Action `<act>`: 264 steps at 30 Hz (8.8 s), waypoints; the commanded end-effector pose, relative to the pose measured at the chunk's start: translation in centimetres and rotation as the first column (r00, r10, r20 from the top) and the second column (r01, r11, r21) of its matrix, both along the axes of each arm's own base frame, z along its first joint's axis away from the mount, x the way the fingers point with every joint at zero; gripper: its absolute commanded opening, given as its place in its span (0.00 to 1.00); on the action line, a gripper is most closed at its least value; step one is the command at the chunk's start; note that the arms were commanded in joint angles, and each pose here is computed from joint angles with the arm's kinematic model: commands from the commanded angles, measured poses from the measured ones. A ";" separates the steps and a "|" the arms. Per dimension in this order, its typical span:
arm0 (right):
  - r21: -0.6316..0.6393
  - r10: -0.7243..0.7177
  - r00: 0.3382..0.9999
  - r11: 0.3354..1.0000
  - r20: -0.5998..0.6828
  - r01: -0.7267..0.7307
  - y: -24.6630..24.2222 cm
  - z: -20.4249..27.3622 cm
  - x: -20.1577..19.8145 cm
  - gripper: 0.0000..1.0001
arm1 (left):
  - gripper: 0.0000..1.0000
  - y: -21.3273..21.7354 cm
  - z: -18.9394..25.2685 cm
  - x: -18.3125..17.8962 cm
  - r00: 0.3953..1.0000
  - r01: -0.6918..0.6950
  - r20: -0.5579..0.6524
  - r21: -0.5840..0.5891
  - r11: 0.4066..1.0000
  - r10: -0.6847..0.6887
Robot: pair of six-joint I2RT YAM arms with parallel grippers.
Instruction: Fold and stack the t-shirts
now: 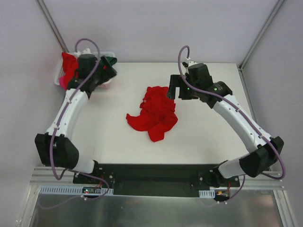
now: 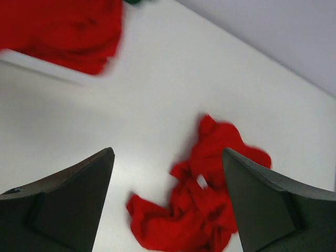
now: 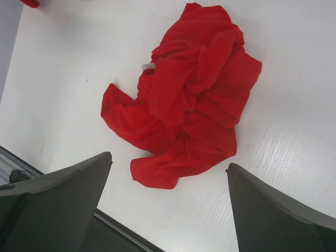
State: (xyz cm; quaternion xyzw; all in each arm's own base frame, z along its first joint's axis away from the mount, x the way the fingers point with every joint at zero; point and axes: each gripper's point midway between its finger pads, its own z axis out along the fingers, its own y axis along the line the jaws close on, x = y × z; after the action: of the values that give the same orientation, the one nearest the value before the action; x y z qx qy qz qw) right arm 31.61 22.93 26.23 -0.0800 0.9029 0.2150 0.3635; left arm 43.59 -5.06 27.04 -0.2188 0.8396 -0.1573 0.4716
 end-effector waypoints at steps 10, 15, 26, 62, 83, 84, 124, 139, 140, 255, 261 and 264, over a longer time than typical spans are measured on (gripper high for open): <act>-0.055 -0.077 0.995 0.996 -0.056 0.074 -1.4 -3.1 0.2 0.96 | 0.69 -15.7 -12.5 -11.9 0.931 0.231 -0.226 -0.242 0.942 -0.287; 0.025 -0.033 0.994 0.999 -0.100 0.036 0.5 -3.2 -0.1 0.96 | 0.68 -15.3 -13.5 -13.1 0.928 0.231 -0.235 -0.246 0.941 -0.289; 0.041 -0.038 0.996 0.998 -0.075 0.041 1.2 -3.1 0.2 0.98 | 0.68 -14.8 -12.7 -12.4 0.944 0.220 -0.198 -0.223 0.950 -0.265; -0.043 -0.141 0.990 0.989 -0.015 0.140 9.7 -5.0 5.9 0.99 | 0.68 -6.6 -15.7 -14.1 0.968 -0.049 -0.250 -0.303 0.952 -0.030; -0.410 -0.168 0.985 0.902 -0.035 0.139 8.1 -13.3 6.0 0.75 | 0.74 -5.4 -15.9 -16.8 0.971 -0.006 -0.231 -0.311 0.950 -0.069; -0.409 -0.164 0.986 0.902 -0.031 0.137 8.2 -13.4 6.2 0.75 | 0.74 -5.4 -16.1 -16.8 0.969 -0.007 -0.237 -0.313 0.950 -0.071; -0.266 -0.052 0.997 0.962 0.056 0.065 -5.0 -1.4 3.7 0.01 | 0.00 -12.5 -21.3 -6.3 0.926 0.022 -0.371 -0.143 0.989 -0.074; -0.144 -0.058 0.956 0.984 0.288 0.103 -8.2 11.4 4.9 0.01 | 0.00 -8.2 3.3 -1.7 0.975 0.144 0.160 0.077 0.987 -0.155; -0.130 -0.068 0.952 0.985 0.298 0.111 -8.6 12.0 4.9 0.01 | 0.00 -7.9 5.3 -1.8 0.968 0.138 0.199 0.084 0.987 -0.152; -0.111 -0.572 0.691 0.799 -0.443 0.590 -13.9 -22.4 6.4 0.73 | 0.00 -8.0 -23.3 -4.3 0.770 0.149 -0.631 0.323 0.935 0.095; -0.185 -0.613 0.724 0.788 -0.315 0.587 -15.8 -18.1 7.6 0.01 | 0.00 -7.3 -20.3 -2.2 0.812 0.150 -0.581 0.303 0.941 0.058; -0.248 -0.599 0.790 0.792 -0.132 0.558 -18.3 -11.1 8.1 0.01 | 0.00 -6.0 -14.4 0.2 0.885 0.133 -0.466 0.311 0.941 0.029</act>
State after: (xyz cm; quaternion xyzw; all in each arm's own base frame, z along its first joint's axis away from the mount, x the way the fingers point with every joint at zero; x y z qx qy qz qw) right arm 37.41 7.95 4.14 0.2480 0.9492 0.0713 0.1799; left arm 39.93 -12.41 2.69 -0.1487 0.9703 0.0771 0.1746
